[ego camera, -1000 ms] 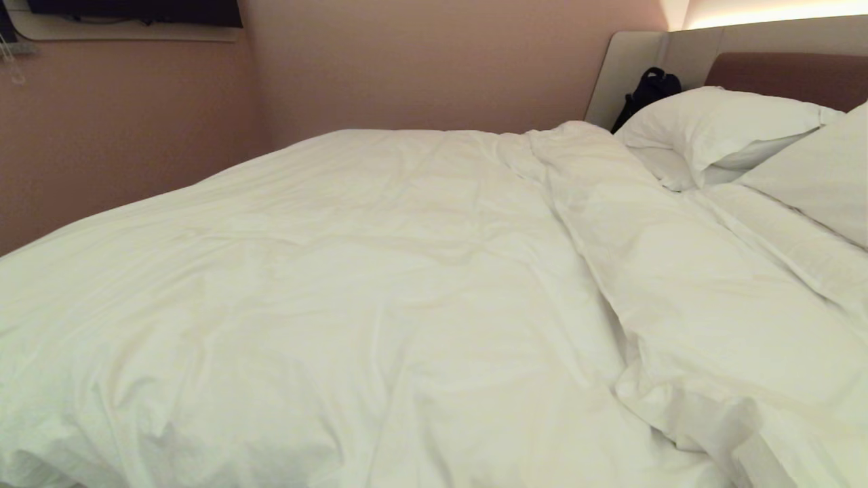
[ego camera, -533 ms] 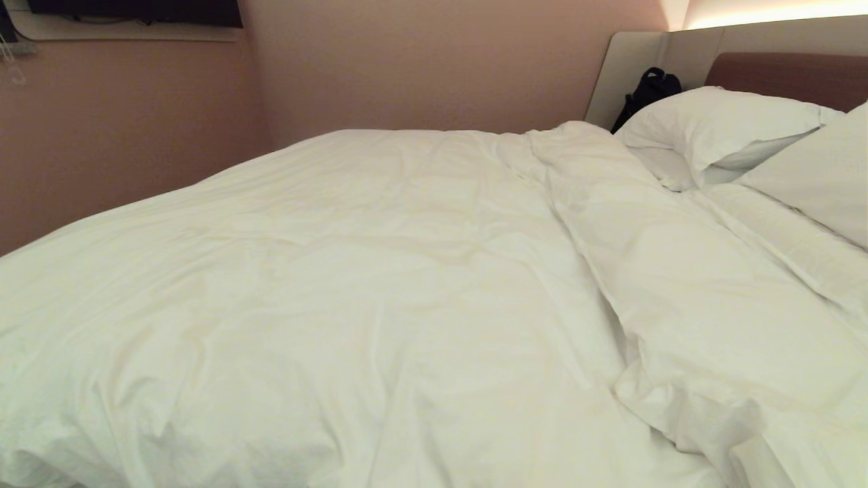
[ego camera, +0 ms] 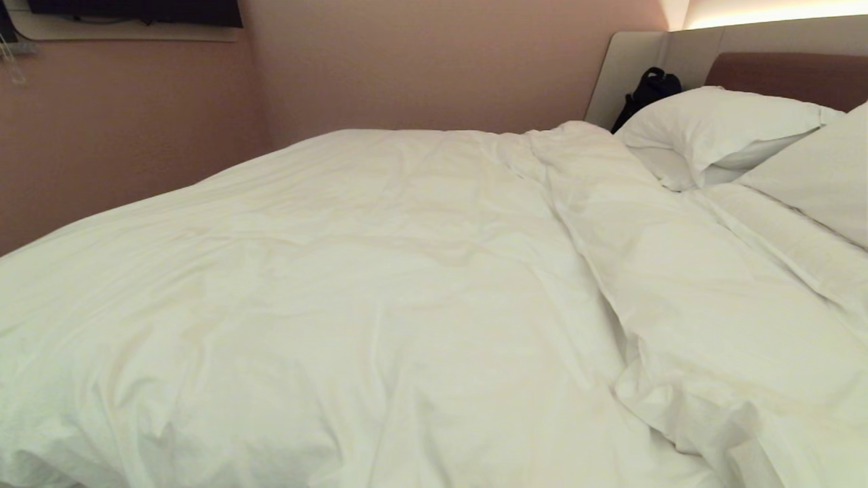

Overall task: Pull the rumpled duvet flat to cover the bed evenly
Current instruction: Flatten the corners of the folded blanket

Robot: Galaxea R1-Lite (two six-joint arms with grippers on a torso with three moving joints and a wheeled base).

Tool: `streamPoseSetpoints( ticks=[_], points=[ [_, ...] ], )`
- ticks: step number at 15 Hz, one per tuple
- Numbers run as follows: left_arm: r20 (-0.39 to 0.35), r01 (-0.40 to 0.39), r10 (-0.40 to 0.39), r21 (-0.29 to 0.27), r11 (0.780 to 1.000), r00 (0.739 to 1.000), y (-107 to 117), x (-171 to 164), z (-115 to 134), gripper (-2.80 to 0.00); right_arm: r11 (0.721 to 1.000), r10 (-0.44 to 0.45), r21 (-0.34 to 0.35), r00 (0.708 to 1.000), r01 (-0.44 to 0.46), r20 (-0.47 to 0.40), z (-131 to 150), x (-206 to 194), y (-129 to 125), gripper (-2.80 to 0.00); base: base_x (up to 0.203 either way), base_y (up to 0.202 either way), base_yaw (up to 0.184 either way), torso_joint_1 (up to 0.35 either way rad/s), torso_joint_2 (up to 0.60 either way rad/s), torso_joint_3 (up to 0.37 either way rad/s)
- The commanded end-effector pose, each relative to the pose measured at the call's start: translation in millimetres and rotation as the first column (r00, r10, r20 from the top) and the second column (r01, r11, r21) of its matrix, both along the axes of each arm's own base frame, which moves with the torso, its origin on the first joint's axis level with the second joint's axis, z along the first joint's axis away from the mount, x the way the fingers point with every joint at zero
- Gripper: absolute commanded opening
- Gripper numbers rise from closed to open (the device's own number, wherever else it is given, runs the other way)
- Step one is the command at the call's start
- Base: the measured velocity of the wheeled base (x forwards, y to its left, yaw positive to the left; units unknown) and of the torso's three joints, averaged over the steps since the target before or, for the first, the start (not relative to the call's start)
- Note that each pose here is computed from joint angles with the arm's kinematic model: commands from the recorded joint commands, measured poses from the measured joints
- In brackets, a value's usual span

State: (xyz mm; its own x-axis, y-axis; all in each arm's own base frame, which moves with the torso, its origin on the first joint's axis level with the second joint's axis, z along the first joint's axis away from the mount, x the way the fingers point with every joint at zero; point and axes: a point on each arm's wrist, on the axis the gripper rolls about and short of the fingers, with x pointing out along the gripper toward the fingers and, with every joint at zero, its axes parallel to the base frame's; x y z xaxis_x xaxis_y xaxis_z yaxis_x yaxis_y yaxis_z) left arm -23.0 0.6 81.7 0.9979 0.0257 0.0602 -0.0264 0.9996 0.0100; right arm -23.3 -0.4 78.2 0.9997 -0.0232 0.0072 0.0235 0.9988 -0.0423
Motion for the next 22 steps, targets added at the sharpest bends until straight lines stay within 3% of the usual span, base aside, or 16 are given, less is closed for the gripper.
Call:
streamPoseSetpoints(
  ticks=[1,4,19,22],
  points=[
    [0.001,0.0,0.0,-0.001,1.0,1.0,0.0,0.0,0.1,-2.8,1.0,0.02,0.0,1.0,-0.02,-0.006,-2.5,0.5,0.4,-2.8,0.0,0.0,0.0,0.0,0.0,0.0],
    [0.001,0.0,0.0,0.001,1.0,1.0,0.0,0.0,0.1,-2.8,1.0,0.019,0.004,1.0,-0.019,-0.007,-2.7,0.5,0.4,-2.8,-0.045,0.0,0.001,0.006,0.0,0.001],
    [0.001,0.0,0.0,-0.002,1.0,1.0,0.0,0.0,0.1,-2.8,1.0,0.019,0.021,1.0,-0.019,-0.005,-2.5,0.5,0.4,-2.8,-0.191,0.0,0.001,0.001,0.0,0.001],
    [0.001,0.0,0.0,-0.002,1.0,1.0,0.0,0.0,0.1,-2.8,0.999,0.017,0.027,1.0,-0.017,-0.005,-2.5,0.5,0.4,-2.8,-0.032,0.0,0.001,-0.002,0.0,0.003]
  ],
)
